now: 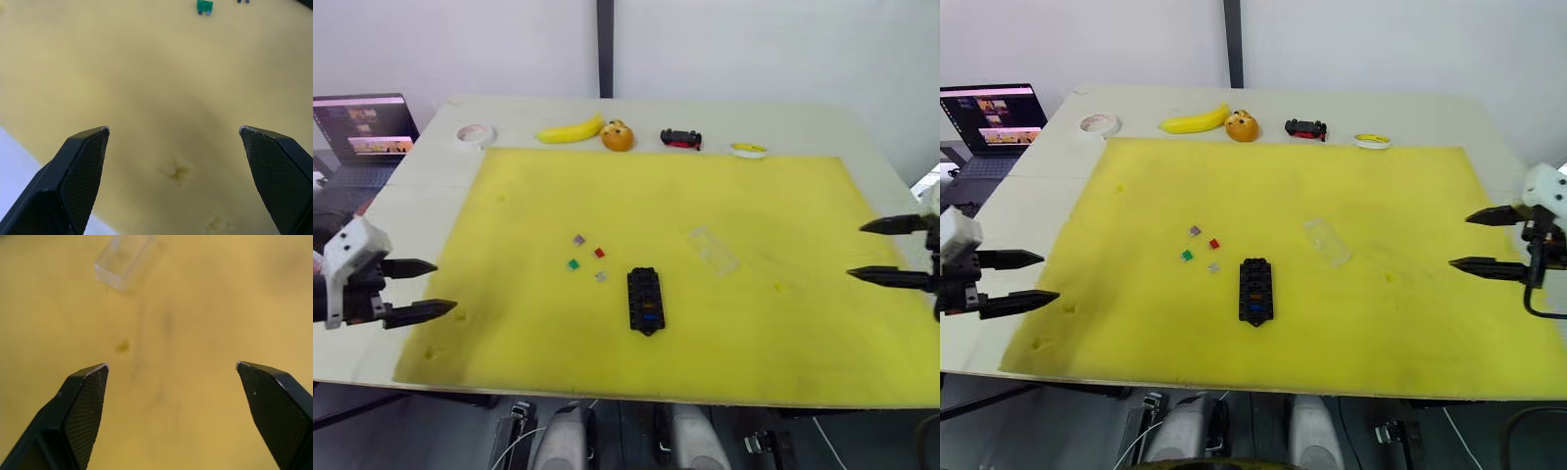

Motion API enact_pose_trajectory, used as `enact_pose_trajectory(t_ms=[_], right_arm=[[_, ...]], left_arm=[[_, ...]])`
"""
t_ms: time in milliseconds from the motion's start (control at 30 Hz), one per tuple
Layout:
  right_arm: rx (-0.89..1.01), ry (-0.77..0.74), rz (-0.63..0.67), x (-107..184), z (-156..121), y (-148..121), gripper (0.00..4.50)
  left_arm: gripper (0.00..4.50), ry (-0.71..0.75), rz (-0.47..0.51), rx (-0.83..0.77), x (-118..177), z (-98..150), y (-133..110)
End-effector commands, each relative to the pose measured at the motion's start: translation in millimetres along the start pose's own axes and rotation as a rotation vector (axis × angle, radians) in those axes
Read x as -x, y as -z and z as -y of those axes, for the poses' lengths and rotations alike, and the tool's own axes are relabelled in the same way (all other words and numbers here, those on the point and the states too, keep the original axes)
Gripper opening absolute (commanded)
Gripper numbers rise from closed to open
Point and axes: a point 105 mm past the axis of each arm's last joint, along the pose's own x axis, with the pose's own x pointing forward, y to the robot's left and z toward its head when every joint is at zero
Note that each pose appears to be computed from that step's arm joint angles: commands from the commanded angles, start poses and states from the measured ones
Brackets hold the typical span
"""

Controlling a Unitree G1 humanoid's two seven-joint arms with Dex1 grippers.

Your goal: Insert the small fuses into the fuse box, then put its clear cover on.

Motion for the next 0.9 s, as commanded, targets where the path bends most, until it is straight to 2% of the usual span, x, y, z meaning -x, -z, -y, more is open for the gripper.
enact_pose_trajectory(t_ms=[33,200,333,400,500,633,800,900], right_arm=[[0.050,0.023,0.070,5.7,2.8,-19.7,4.45],[0.110,-0.054,0.183,-23.9,-9.7,-52.0,4.45],[0.184,-0.124,0.327,-64.7,-30.9,-96.5,4.45],[0.213,-0.194,0.374,-81.5,-47.5,-114.3,4.45],[0.246,-0.288,0.446,-102.6,-75.0,-140.1,4.45],[0.250,-0.376,0.488,-121.1,-104.8,-163.4,4.45],[0.265,-0.412,0.473,-134.6,-126.8,-172.2,4.45],[0.275,-0.413,0.450,-139.1,-132.7,-172.8,4.45]], left_arm=[[4.50,-0.012,0.037,-0.060,1.6,-1.4,-16.5],[4.50,0.049,0.107,-0.088,-23.5,7.3,-33.8],[4.50,0.088,0.158,-0.070,-55.1,10.0,-47.2],[4.50,0.121,0.185,-0.013,-69.4,16.0,-51.7],[4.50,0.184,0.236,0.151,-86.1,32.9,-59.2],[4.50,0.274,0.302,0.467,-89.0,46.1,-69.0],[4.50,0.326,0.327,0.760,-92.1,45.9,-65.5],[4.50,0.335,0.346,0.866,-95.4,42.0,-60.9]])
